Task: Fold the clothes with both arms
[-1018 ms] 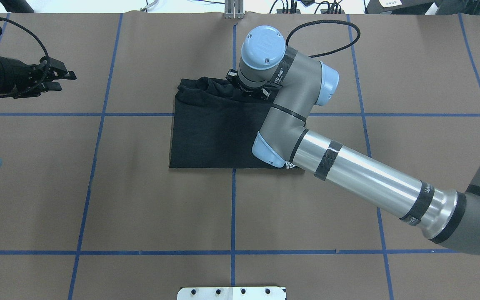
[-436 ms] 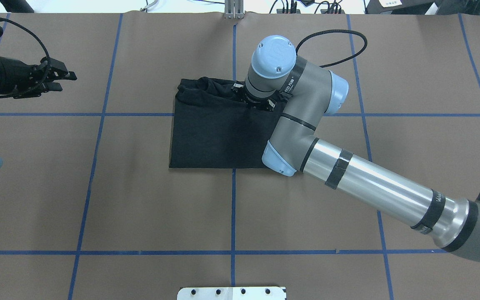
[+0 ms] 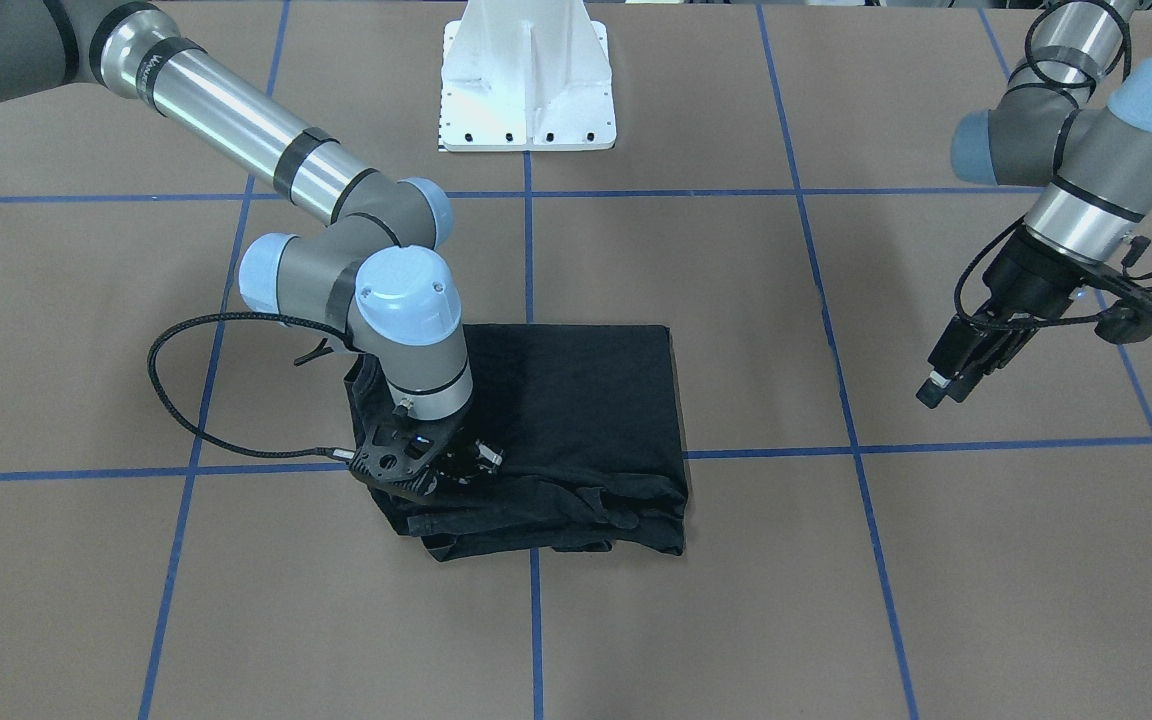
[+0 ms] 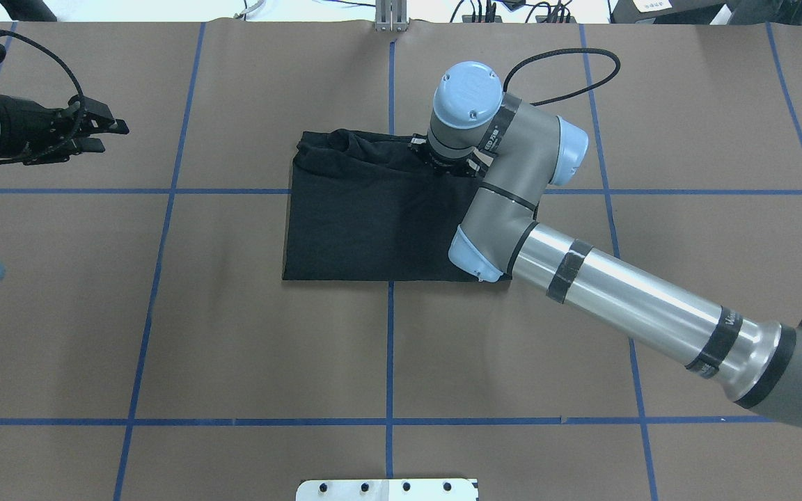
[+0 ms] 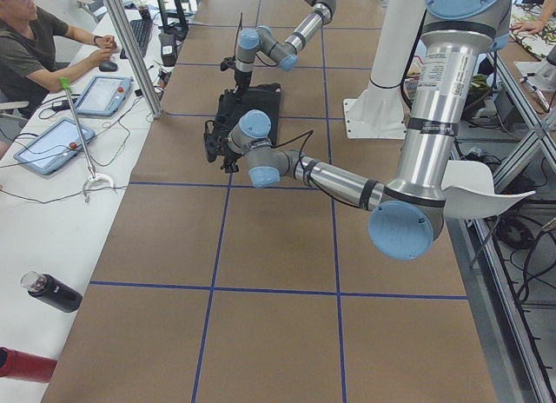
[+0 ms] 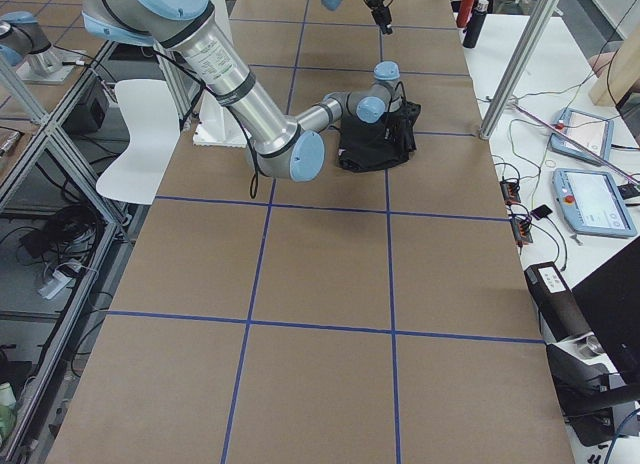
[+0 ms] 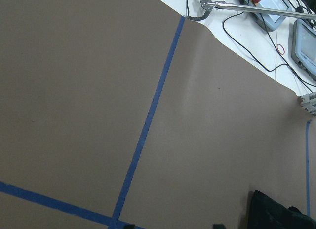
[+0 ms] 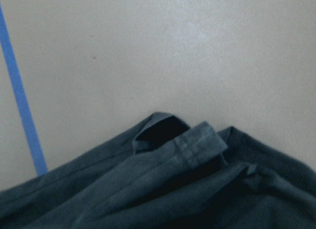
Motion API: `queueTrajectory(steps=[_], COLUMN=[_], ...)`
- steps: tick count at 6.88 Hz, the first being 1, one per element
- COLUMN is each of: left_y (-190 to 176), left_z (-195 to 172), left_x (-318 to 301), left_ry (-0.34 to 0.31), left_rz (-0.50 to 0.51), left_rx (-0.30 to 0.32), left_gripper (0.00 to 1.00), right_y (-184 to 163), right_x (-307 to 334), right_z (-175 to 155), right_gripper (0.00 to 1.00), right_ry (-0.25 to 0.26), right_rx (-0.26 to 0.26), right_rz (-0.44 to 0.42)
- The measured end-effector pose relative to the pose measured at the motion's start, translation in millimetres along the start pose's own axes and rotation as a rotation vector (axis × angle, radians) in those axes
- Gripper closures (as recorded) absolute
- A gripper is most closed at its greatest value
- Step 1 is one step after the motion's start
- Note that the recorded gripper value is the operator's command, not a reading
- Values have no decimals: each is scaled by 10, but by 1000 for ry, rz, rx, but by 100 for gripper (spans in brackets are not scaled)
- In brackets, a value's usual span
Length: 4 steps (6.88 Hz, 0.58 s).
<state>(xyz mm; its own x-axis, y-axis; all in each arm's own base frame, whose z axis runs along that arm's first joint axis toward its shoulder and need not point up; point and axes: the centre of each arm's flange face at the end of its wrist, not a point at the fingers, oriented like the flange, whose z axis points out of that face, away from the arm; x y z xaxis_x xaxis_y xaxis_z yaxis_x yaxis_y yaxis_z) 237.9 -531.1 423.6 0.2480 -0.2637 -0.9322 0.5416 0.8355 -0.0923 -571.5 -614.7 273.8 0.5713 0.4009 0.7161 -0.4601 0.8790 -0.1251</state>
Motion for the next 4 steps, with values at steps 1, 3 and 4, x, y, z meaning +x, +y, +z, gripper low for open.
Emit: queueTrajectory(steps=[1, 3, 4], left_y=[0, -2, -3], left_z=[0, 5, 9], left_x=[0, -6, -9], left_ry=[0, -1, -2], left_rz=[0, 0, 1], left_rx=[0, 0, 0], left_gripper=[39, 39, 39], right_y=[-328, -990, -1231], right_x=[13, 54, 107], right_z=[41, -124, -245], right_gripper=[100, 100, 100], right_ry=[10, 4, -5], right_rx=[22, 22, 5], right_rz=[8, 46, 52])
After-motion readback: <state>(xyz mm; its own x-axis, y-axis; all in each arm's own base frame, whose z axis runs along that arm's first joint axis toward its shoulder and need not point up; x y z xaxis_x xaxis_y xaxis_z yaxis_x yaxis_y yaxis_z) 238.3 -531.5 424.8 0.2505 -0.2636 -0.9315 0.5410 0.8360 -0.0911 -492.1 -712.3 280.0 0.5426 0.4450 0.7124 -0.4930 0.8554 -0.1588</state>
